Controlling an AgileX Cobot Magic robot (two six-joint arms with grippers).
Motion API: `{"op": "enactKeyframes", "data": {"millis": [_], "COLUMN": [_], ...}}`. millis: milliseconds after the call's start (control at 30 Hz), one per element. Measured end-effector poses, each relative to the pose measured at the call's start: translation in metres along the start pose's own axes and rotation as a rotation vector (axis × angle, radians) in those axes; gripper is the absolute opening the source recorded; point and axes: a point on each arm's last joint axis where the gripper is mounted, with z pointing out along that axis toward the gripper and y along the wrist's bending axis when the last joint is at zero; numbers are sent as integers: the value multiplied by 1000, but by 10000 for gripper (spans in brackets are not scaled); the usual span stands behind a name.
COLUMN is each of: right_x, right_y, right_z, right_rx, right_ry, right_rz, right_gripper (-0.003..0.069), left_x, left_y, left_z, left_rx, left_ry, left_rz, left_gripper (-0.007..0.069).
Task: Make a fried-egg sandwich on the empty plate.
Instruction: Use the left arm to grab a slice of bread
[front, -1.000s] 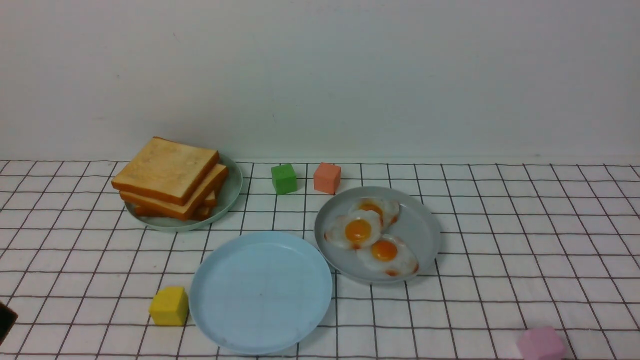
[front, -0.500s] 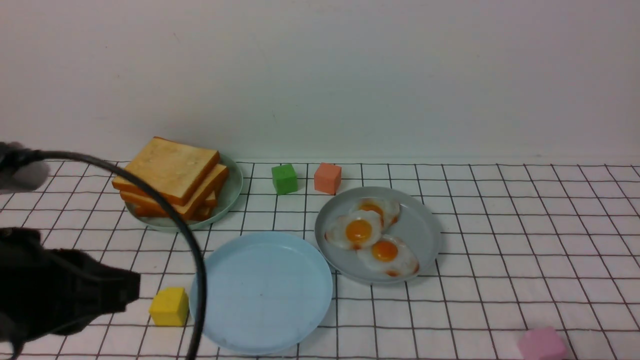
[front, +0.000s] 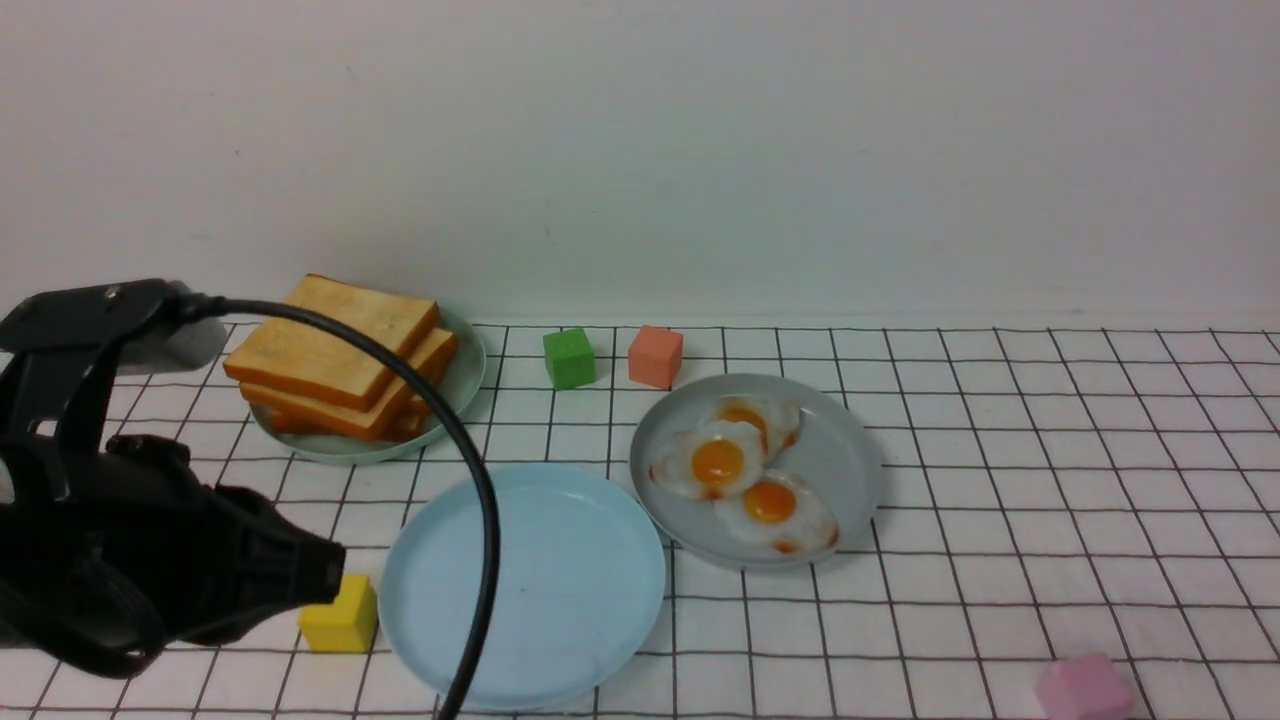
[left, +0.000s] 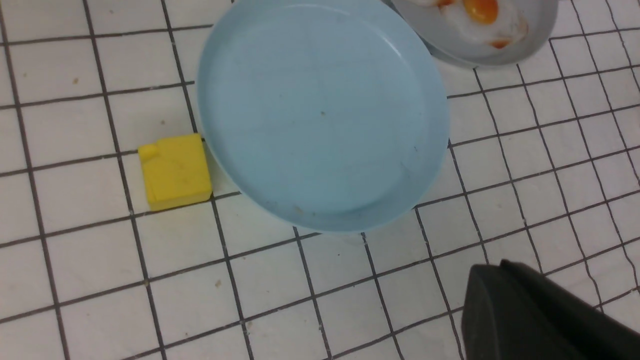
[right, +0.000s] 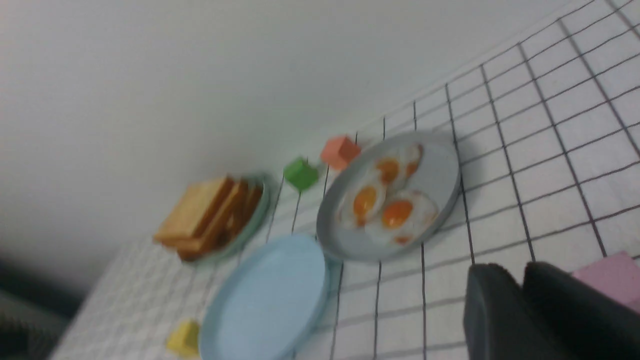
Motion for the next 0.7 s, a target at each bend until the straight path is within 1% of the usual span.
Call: {"op": "enactKeyframes", "data": {"millis": [33, 67, 100, 167, 200, 233, 300, 367, 400, 433, 500, 533, 600, 700], "right_x": [1, -15, -26, -35, -46, -57, -65, -79, -80, -84, -90, -91, -94, -97], "right_y": [-1, 13, 21, 26, 31, 36, 41, 52, 53, 59, 65, 66, 71, 73], "right_z": [1, -2, -2, -1, 2, 2, 5, 8, 9, 10, 12, 12, 12, 12], "right_rx": [6, 2, 6, 12, 18, 18, 4, -43, -44, -75, -107, -112, -135, -145], "right_ry": [25, 111, 191, 250, 329, 357, 385, 414, 414, 433, 447, 449, 442, 410], "right_rz": [-10, -111, -176, -213, -249, -282, -306, -353, -353, -375, -403, -407, -424, -430], "right_gripper": [74, 33, 3, -5, -7, -6, -3, 3, 3, 3, 3, 4, 6, 7], "left_x": [-1, -5, -10, -16, -24, -33, -43, -69, -69, -82, -101, -103, -117, -133], "left_y": [0, 2, 3, 4, 5, 6, 7, 15, 16, 24, 40, 42, 55, 64], "left_z": [0, 6, 11, 17, 24, 31, 39, 61, 61, 73, 92, 96, 115, 139], "left_rx": [-1, -13, -24, -36, -52, -69, -88, -139, -141, -166, -199, -203, -230, -251], "left_ry": [-2, -8, -8, 2, 20, 38, 59, 95, 98, 118, 150, 154, 169, 168], "left_rz": [2, 10, 17, 27, 43, 55, 67, 56, 53, 29, -3, -4, -5, 15], "left_gripper": [-13, -13, -13, -13, -13, -13, -13, -13, -13, -13, -13, -13, -13, -13]}}
